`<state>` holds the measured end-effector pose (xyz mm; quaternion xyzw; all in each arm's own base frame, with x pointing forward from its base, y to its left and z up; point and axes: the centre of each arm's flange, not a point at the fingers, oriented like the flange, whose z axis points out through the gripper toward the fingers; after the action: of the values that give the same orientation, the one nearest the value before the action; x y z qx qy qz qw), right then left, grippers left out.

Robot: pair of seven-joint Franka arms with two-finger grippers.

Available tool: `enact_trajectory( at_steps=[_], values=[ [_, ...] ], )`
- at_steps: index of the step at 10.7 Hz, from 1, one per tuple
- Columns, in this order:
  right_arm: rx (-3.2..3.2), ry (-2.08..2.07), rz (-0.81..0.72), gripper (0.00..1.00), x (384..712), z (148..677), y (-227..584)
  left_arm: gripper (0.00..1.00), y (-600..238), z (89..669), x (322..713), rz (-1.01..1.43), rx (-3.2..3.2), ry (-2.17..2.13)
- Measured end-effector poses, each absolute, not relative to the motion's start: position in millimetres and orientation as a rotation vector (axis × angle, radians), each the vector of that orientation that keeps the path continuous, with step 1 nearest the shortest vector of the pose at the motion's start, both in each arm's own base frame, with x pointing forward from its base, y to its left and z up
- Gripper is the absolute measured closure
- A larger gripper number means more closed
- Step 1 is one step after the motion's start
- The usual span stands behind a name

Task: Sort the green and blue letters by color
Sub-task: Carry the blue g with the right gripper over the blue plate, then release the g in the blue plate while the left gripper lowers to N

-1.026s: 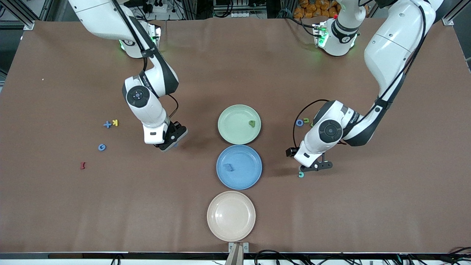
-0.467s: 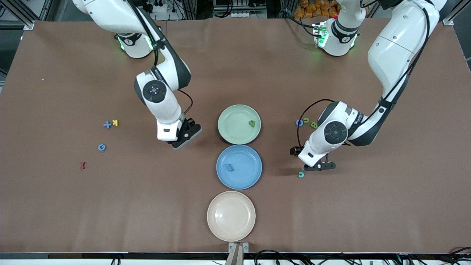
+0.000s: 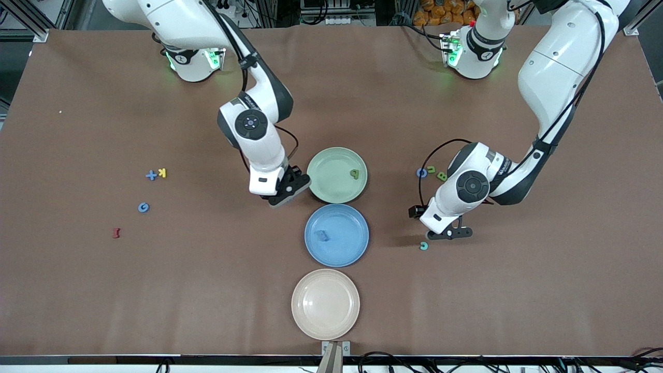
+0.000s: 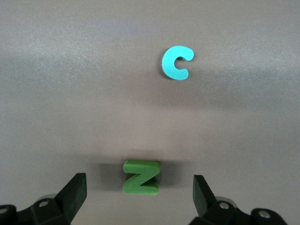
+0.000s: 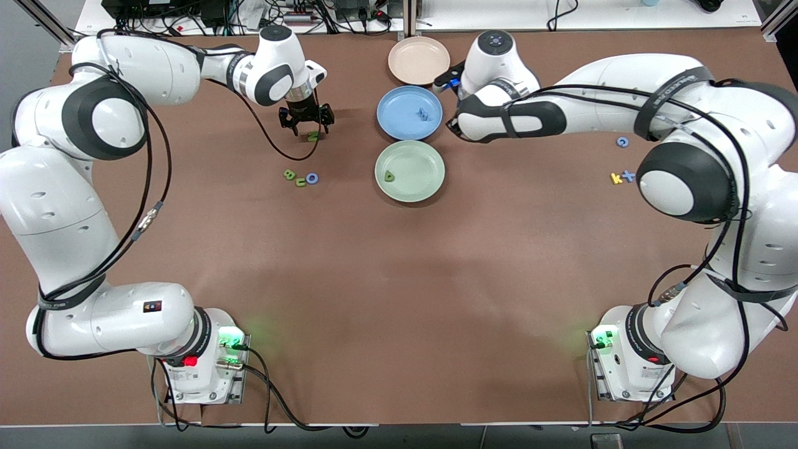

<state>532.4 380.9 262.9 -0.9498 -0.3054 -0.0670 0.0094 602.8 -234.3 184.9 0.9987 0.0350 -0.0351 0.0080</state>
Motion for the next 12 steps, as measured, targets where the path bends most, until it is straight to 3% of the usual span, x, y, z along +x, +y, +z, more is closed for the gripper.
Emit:
enact_trajectory(
  at_steps=[3,12],
  values=[
    [-2.974,-0.861,-0.24,0.73,533,256,421,0.0,-234,185,603,-0.111,3.122,0.109],
    [-2.913,-0.519,-0.368,0.73,581,256,479,0.0,-235,183,602,-0.114,3.122,0.108]
  ],
)
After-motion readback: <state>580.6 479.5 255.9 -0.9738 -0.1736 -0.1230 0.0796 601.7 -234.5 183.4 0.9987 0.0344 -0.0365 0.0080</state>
